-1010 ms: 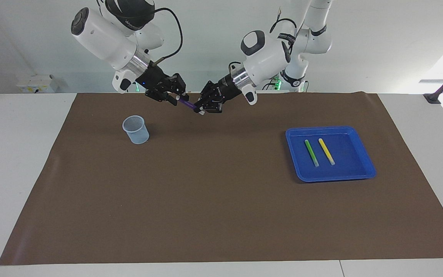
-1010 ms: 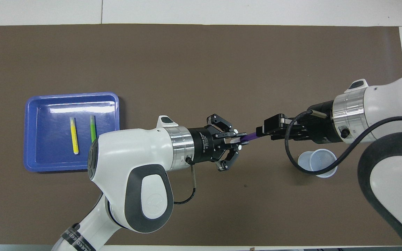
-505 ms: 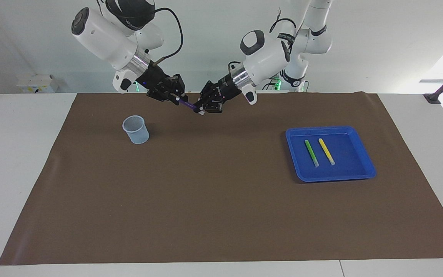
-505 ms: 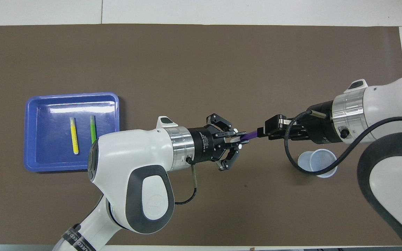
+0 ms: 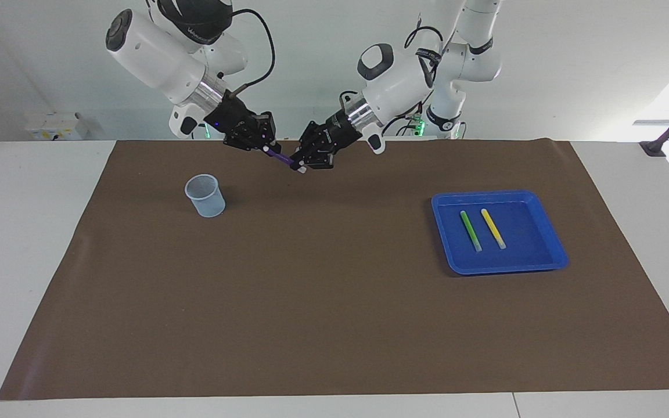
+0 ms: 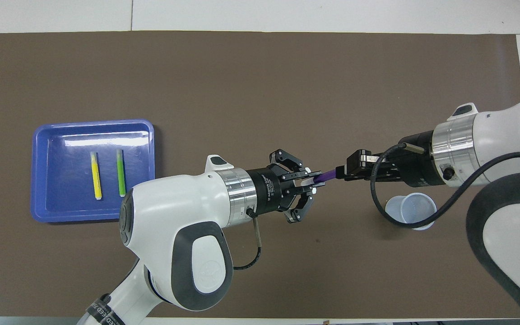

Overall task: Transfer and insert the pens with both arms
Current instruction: 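Grasp the purple pen tip with the right gripper, open the left gripper, then insert the purple pen into the cup while the left gripper returns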

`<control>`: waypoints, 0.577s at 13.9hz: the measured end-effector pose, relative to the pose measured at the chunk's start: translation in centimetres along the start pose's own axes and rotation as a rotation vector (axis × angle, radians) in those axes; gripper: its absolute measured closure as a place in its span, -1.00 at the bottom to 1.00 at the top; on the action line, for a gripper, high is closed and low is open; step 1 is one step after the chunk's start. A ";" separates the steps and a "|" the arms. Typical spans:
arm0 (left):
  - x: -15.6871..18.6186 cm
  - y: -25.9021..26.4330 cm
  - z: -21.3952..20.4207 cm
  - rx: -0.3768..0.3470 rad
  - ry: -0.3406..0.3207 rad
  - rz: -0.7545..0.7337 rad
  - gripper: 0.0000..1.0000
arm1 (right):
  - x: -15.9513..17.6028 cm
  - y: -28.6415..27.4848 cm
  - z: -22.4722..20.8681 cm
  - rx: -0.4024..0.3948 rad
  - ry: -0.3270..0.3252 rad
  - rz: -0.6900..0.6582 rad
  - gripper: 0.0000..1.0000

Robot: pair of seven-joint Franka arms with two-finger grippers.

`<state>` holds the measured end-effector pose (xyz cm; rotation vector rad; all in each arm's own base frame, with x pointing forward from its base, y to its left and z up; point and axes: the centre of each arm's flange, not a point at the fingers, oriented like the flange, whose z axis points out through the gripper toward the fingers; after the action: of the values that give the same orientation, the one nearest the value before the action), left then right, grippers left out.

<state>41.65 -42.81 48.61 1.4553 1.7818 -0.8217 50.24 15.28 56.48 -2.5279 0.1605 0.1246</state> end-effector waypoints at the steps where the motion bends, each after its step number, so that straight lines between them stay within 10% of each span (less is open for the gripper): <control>1: 0.0 0.0 0.0 -0.001 0.000 0.001 0.66 | 0.0 0.0 0.0 0.000 0.000 0.000 0.65; 5: -0.6 -0.6 -0.1 -0.017 -0.007 0.016 -0.06 | 0.2 0.5 -0.3 -0.014 0.009 -0.018 0.65; 8: -0.2 -0.2 -0.3 -0.021 -0.001 0.028 -0.74 | 0.7 2.9 -2.2 -0.190 0.025 -0.106 0.65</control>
<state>41.41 -42.68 48.98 1.4624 1.7599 -0.7871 50.63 11.56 56.57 -2.7217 0.0255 0.0686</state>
